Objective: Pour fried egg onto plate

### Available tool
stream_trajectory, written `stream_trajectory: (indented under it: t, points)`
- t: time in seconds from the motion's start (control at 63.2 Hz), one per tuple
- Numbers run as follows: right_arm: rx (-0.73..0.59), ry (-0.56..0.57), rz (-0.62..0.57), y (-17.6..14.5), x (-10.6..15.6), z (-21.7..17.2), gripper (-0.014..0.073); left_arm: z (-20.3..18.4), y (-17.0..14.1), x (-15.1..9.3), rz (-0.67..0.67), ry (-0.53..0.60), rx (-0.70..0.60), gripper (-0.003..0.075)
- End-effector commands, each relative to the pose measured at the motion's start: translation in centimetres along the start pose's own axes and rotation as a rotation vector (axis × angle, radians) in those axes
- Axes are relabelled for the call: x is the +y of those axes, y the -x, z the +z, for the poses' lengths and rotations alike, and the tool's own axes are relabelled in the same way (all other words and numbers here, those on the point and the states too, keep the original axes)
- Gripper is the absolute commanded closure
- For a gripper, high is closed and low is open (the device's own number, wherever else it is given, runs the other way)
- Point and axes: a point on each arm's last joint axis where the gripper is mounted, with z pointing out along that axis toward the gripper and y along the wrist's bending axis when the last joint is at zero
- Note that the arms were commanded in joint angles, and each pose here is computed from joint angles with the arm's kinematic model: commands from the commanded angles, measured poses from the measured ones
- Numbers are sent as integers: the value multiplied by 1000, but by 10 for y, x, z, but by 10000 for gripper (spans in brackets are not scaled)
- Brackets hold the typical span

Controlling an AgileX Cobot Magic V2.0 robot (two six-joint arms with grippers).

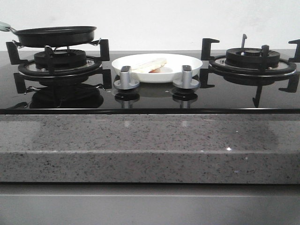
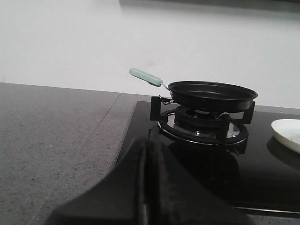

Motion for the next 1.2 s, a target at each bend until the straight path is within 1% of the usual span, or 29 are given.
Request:
stream_trajectory:
  t: [0.0,0.095,0.174,0.332,0.459,0.918,1.108,1.187]
  points:
    - [-203,-79,-16,-2,-6,-6,712,-2,7,0,-18,-8,-95,741]
    - [-260,-107,-14,-27,-8,-6,712,-2,7,0,-18,-8,-95,741]
    - [-283,-118,-13,-47,-10,-4,712,-2,7,0,-18,-8,-95,741]
    - [-329,-135,-13,-70,-12,0,712,-2,7,0,-18,-8,-95,741]
    - [-327,-137,-12,-85,-13,4,712,-2,7,0,-18,-8,-95,741]
    - [-332,-137,-12,-83,-13,4,712,-2,7,0,-18,-8,-95,741]
    - [-451,-153,-2,-74,-15,0,712,-2,7,0,-18,-8,-95,741]
    - [-476,-147,-22,-71,-14,-1,712,-2,7,0,-18,-8,-95,741]
